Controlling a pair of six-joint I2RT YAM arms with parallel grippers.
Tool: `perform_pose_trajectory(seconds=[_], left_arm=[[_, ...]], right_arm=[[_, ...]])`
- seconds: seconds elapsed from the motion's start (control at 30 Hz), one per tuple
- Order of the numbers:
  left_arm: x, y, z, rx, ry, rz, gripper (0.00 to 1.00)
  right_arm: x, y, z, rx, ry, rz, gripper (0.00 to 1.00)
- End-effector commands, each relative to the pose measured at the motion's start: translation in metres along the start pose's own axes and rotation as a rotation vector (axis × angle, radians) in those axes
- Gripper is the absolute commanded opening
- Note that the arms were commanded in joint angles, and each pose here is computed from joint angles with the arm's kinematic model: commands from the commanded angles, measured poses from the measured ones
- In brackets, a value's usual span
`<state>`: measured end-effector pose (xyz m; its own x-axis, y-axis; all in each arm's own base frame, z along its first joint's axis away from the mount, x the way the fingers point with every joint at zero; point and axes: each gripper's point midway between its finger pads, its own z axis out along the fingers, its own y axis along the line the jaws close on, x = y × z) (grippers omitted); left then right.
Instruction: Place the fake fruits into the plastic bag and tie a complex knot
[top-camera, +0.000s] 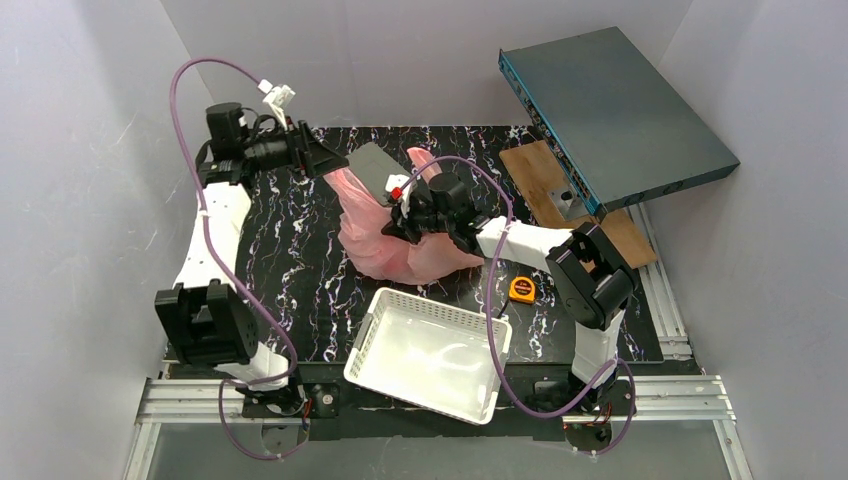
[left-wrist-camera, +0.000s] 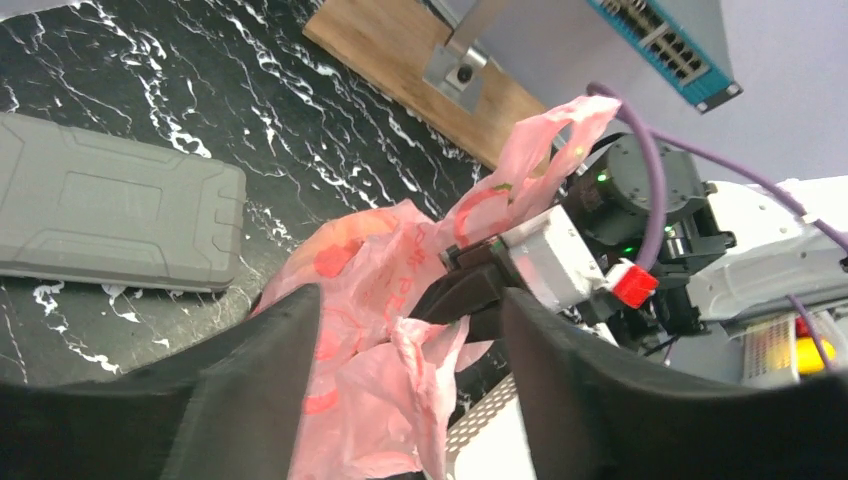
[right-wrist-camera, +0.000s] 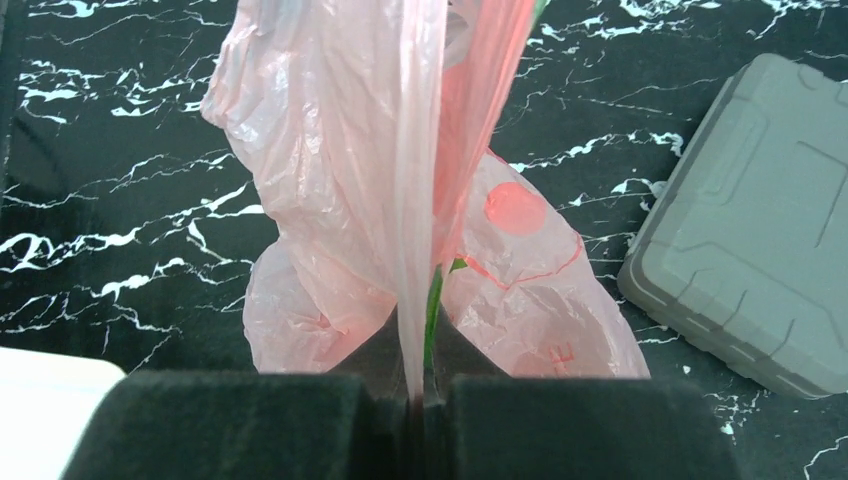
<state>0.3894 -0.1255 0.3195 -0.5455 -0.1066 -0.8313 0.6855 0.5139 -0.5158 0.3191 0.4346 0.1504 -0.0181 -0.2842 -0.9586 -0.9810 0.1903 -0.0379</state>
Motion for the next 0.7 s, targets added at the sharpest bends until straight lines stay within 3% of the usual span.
perform_pose_trajectory(seconds=[0.0,0.2,0.43,0.57,0.67], left_arm=[[-0.005,-0.023,-0.035,0.042,-0.076,0.04,0.82],[0.026,-0.02,-0.057,0.028,-0.101,-0.02,0.88],[0.059,-0.012,-0.033,0.044,-0.08,-0.02,0.86],[0.061,-0.001,-0.012,0.066,-0.11,-0.017,0.75],[0.065,0.0,0.001,0.11,-0.113,-0.021,0.56]], right_arm=[[-0.018,0.007,-0.007,-0.052,-0.029,0.005,0.01],[-0.027,0.002,-0.006,-0.041,-0.057,0.048,0.01],[-0.034,0.004,-0.005,-0.057,-0.086,0.047,0.01],[-0.037,0.005,-0.005,-0.068,-0.096,0.041,0.01],[-0.038,0.005,-0.005,-0.071,-0.098,0.042,0.01]])
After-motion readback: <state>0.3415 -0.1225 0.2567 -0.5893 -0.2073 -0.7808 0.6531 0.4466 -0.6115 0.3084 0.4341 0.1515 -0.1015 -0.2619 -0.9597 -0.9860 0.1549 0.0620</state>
